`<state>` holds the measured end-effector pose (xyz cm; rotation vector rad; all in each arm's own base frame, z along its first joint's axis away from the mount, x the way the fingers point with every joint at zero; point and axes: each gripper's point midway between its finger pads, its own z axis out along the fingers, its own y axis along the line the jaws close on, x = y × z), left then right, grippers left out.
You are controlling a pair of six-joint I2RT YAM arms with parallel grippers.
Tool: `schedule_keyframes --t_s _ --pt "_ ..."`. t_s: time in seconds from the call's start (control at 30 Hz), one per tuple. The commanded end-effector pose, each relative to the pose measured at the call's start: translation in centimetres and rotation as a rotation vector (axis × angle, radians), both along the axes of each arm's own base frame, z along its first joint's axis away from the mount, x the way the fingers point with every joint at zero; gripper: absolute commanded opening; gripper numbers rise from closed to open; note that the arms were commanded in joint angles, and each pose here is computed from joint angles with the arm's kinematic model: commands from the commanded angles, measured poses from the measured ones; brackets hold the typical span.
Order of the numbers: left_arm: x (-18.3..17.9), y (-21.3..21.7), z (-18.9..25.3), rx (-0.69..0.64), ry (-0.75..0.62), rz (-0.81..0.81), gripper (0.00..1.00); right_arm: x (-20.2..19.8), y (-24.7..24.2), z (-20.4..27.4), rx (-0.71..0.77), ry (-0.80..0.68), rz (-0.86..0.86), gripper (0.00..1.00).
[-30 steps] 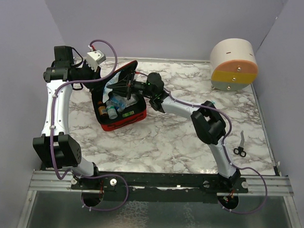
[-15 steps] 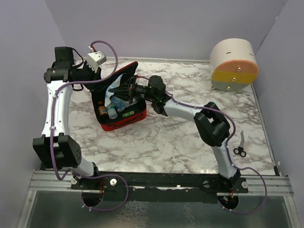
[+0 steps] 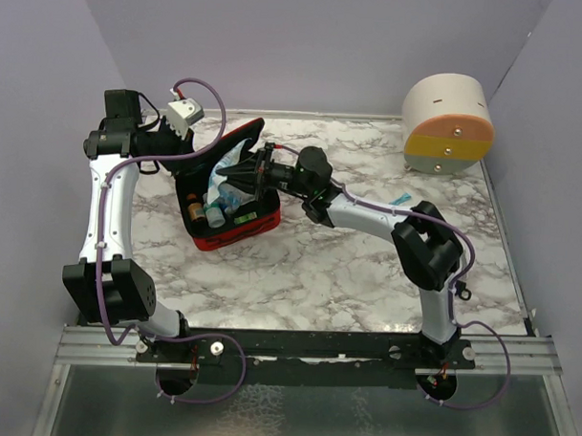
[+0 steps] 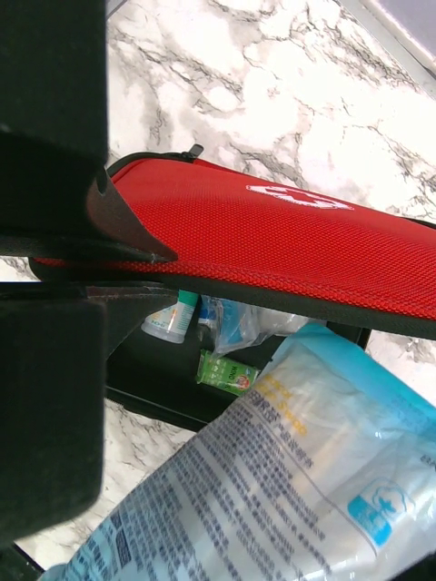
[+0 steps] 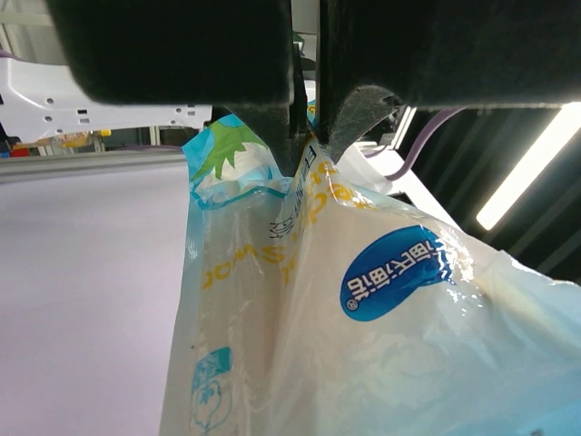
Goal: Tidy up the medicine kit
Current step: Place the medical item at the medicine box.
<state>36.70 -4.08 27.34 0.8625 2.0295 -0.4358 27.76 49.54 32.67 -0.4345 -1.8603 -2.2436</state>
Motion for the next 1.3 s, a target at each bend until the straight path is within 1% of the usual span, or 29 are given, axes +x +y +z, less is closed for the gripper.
schedule_keyframes --t_s 0.0,0.27,0.63,1.0,1.27 --pt "-0.2 0.9 -0.7 0.043 0.011 0.028 0.0 1.3 0.9 1.2 0.065 0.158 0.009 0.01" --pt "-0.2 0.6 -0.7 0.025 0.017 0.022 0.0 2.3 1.7 0.7 0.085 0.162 -0.002 0.01" --pt "-0.2 0.7 -0.8 0.031 0.019 0.025 0.0 2.8 2.1 2.1 0.113 0.142 0.0 0.01" --pt "-0.4 0.6 -0.5 0.029 0.013 0.026 0.0 4.3 3.6 0.0 0.121 0.153 -0.001 0.01" --pt "-0.6 0.6 -0.6 0.031 0.018 0.024 0.0 5.0 3.5 -0.7 0.128 0.172 -0.028 0.01"
